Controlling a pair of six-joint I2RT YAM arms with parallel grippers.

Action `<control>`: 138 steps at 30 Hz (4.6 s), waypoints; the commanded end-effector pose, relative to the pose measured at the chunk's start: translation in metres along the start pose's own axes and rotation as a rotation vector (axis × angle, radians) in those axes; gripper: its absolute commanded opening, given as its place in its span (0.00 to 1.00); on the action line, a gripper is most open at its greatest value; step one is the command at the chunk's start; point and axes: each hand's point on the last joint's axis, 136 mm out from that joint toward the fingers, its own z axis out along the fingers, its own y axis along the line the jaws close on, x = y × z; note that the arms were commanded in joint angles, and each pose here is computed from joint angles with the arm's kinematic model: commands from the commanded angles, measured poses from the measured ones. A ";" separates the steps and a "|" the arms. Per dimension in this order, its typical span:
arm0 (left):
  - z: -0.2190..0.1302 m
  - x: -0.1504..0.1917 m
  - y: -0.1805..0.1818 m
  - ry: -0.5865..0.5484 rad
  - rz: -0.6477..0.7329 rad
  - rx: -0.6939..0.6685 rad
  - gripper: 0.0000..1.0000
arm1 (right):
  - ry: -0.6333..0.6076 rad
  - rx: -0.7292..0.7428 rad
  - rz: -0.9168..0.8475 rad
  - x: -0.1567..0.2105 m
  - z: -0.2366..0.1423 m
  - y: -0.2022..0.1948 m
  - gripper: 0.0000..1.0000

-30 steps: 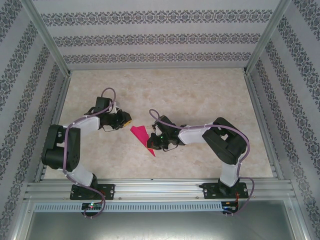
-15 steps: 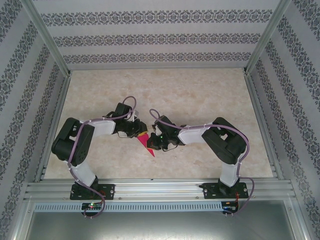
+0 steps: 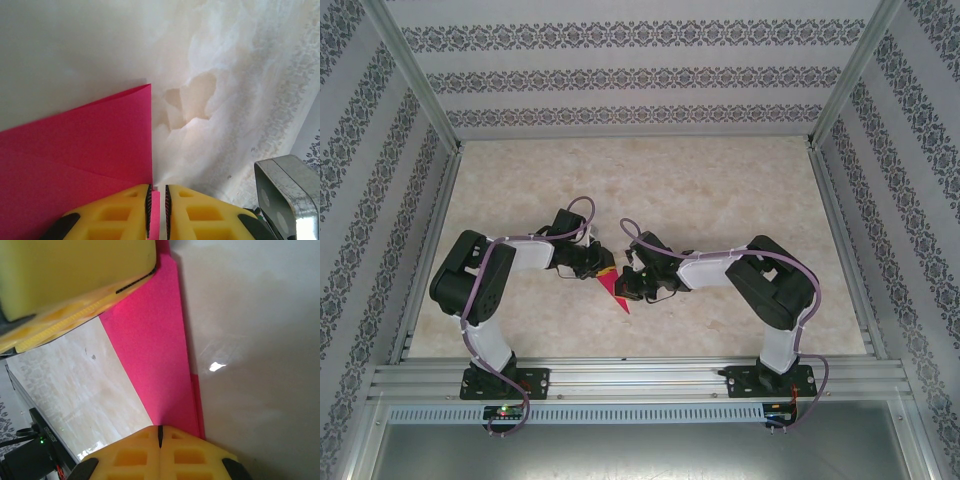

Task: Fold a paper plane with a square sheet of paper (pick it up from the middle)
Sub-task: Fold the wing for the fifth time at the center of the table, then move a paper plane to the center of the table.

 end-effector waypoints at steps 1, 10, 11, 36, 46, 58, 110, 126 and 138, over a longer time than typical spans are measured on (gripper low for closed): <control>0.012 0.008 0.037 0.012 -0.034 -0.121 0.19 | 0.062 -0.001 0.017 0.015 0.007 -0.006 0.00; 0.012 0.005 0.050 -0.006 -0.075 -0.150 0.18 | 0.127 0.102 0.024 0.057 0.001 -0.041 0.00; 0.012 0.005 0.052 -0.006 -0.081 -0.151 0.18 | 0.134 0.107 0.018 0.061 0.000 -0.042 0.00; -0.031 -0.005 -0.027 -0.060 0.138 -0.173 0.33 | -0.238 0.158 -0.037 0.019 -0.083 -0.046 0.13; -0.101 0.007 -0.004 -0.210 0.072 -0.554 0.69 | -0.419 0.211 -0.133 -0.024 -0.099 -0.029 0.29; -0.054 0.019 0.010 -0.077 0.033 -0.664 0.70 | -0.364 0.096 -0.144 -0.033 -0.068 -0.005 0.33; -0.080 0.032 0.034 -0.140 0.026 -0.648 0.35 | -0.124 -0.061 -0.274 -0.020 -0.010 0.036 0.47; -0.082 0.032 0.033 -0.149 0.026 -0.646 0.34 | -0.107 0.078 -0.317 -0.019 0.002 0.020 0.33; -0.084 0.032 0.030 -0.158 0.028 -0.633 0.33 | -0.089 0.145 -0.350 -0.018 0.010 0.015 0.24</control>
